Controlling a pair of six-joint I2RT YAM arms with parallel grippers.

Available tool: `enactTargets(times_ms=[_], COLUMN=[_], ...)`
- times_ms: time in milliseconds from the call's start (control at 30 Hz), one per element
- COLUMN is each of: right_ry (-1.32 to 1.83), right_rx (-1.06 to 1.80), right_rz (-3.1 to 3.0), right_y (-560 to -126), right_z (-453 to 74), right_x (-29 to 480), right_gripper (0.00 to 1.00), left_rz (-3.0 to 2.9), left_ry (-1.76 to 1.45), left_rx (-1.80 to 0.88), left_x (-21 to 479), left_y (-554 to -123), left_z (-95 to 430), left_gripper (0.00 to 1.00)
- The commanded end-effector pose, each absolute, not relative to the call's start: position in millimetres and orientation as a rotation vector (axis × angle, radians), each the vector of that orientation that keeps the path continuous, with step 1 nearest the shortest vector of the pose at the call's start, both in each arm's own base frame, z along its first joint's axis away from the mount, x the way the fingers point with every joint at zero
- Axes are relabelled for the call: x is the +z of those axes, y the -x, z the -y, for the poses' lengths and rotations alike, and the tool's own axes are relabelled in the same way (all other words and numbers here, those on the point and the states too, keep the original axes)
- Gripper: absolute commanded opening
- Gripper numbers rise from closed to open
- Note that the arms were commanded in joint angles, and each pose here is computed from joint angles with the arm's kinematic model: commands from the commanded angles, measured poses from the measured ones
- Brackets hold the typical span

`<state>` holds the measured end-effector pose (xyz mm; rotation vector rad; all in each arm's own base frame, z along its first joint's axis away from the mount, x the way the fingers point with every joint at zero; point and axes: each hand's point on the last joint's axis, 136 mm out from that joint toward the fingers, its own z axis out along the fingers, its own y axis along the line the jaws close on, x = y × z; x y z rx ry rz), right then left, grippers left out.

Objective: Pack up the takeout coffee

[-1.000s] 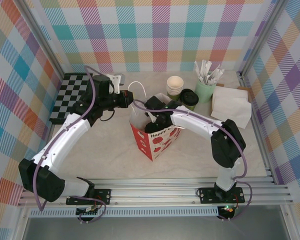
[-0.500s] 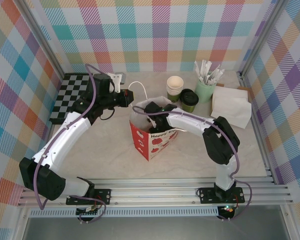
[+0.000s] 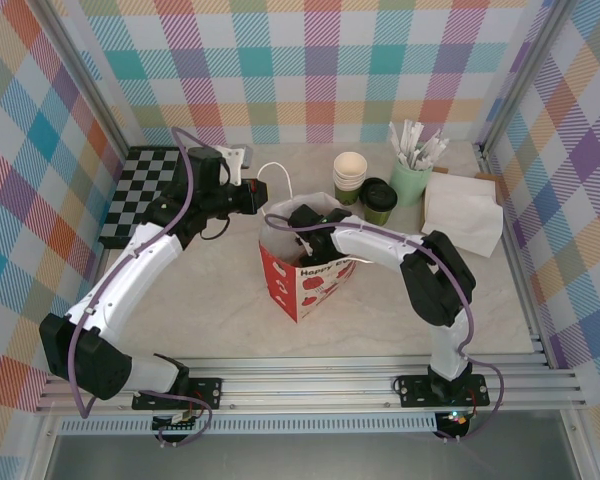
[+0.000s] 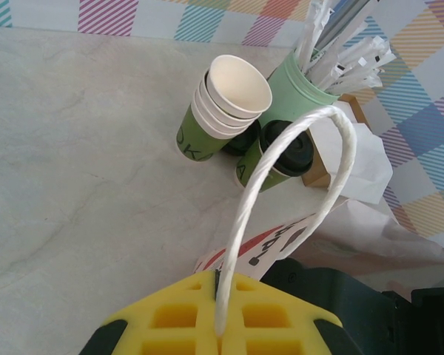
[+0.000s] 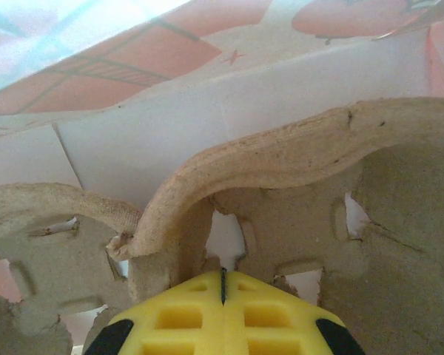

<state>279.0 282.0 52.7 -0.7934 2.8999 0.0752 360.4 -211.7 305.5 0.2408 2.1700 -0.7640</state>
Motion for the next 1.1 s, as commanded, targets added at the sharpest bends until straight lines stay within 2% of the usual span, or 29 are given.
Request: enactTargets(times_ms=[0,300,600,867,1067], right_ry=[0.852,0.974,0.885,0.817,0.833], right_rx=[0.178,0.200,0.052,0.023,0.082], right_rz=[-2.853,-3.030,-3.006,-2.847,-2.788], right_y=[-273.6,-235.1,-257.8,-288.9,-290.4], right_z=[-294.7,-284.7,-282.0,-289.2,-293.7], right_x=[75.3,58.0,34.0,50.1,64.2], right_gripper=[0.00,0.00,0.00,0.00,0.00], left_rz=[-2.139,-2.144,-2.149,-2.160,-2.161], left_ry=[-0.290,-0.330,-0.328,-0.328,-0.334], left_rx=[-0.773,-0.770,-0.784,-0.794,-0.784], left_x=[319.5,320.5,319.6,315.6,315.0], left_y=[-359.1,-353.9,-350.6,-348.8,-349.0], left_z=[215.9,216.5,217.5,219.2,218.4], left_gripper=[0.00,0.00,0.00,0.00,0.00])
